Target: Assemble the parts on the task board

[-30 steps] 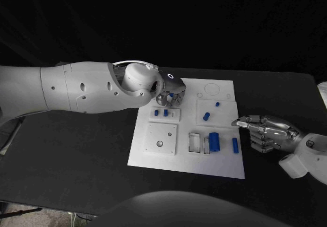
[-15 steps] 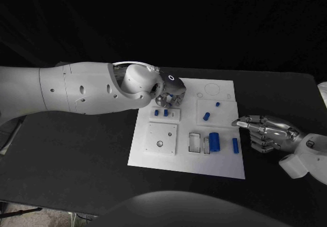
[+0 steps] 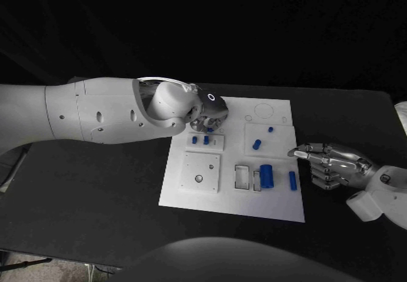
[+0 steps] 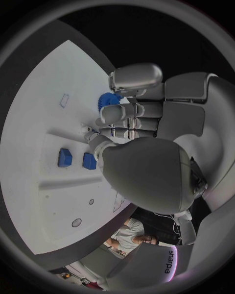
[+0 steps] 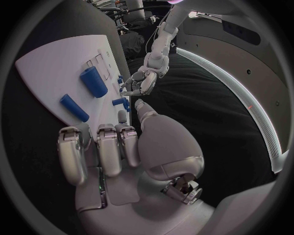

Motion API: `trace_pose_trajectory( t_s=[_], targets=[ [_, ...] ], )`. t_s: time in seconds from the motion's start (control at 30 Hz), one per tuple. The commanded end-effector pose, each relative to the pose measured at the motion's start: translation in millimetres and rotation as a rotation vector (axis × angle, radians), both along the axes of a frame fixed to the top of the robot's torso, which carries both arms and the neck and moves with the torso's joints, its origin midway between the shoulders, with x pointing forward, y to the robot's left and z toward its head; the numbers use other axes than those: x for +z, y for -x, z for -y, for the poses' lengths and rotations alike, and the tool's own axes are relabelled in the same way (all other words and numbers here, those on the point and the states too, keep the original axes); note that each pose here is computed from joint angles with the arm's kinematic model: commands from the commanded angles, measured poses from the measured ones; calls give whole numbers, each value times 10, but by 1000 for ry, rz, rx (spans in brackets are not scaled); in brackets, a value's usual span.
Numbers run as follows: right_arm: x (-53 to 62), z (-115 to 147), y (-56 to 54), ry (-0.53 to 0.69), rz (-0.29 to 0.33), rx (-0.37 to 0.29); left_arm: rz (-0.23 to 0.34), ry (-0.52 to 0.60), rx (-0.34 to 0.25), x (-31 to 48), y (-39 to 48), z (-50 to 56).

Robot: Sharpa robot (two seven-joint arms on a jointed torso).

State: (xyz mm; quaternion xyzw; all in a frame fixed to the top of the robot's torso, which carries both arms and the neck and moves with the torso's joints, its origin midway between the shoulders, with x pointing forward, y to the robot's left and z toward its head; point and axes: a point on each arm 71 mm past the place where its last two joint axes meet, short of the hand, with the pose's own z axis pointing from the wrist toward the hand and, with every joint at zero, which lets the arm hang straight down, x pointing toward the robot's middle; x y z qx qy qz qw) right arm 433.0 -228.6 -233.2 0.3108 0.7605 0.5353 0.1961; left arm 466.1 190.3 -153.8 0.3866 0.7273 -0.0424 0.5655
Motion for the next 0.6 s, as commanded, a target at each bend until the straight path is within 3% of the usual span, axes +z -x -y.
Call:
trace_pose_trajectory(
  t_s=[0.03,0.6],
  targets=[
    [-3,-19,16,-12,-4,21,12,-57,18,-38,-3,-34],
    [-11,-8,18,-9,-7,19,3,18,-36,-101,-1,64]
  ],
)
